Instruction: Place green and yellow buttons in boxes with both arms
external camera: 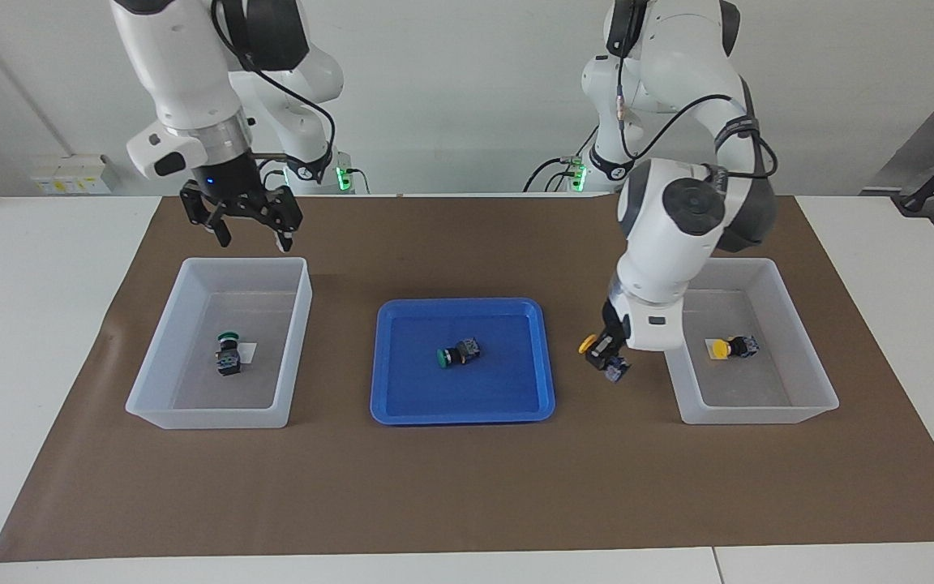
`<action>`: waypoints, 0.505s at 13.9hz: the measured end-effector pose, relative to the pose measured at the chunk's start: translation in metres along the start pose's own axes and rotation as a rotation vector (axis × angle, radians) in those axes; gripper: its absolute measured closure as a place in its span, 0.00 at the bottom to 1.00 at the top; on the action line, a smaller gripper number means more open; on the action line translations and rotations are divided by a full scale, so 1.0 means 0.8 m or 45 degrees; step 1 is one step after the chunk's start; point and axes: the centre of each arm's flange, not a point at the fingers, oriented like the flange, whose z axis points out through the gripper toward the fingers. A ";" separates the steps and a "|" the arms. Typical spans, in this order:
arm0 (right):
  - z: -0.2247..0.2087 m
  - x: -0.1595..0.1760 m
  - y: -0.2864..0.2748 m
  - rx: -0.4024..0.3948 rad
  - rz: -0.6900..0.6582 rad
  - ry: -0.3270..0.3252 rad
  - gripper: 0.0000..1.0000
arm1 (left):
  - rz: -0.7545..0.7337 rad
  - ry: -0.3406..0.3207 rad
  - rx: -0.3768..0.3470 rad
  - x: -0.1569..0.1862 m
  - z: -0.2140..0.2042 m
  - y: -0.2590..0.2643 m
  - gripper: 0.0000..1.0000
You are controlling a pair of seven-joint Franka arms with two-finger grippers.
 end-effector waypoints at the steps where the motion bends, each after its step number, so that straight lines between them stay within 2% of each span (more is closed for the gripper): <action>1: 0.018 0.003 -0.024 0.011 0.040 0.013 0.00 | 0.058 -0.015 0.015 0.023 -0.011 -0.024 0.67; 5: 0.093 0.006 -0.114 0.066 0.231 0.061 0.00 | 0.289 -0.057 0.035 0.101 -0.022 -0.114 0.67; 7: 0.133 0.001 -0.155 0.071 0.347 0.042 0.00 | 0.421 -0.054 0.025 0.135 -0.030 -0.162 0.67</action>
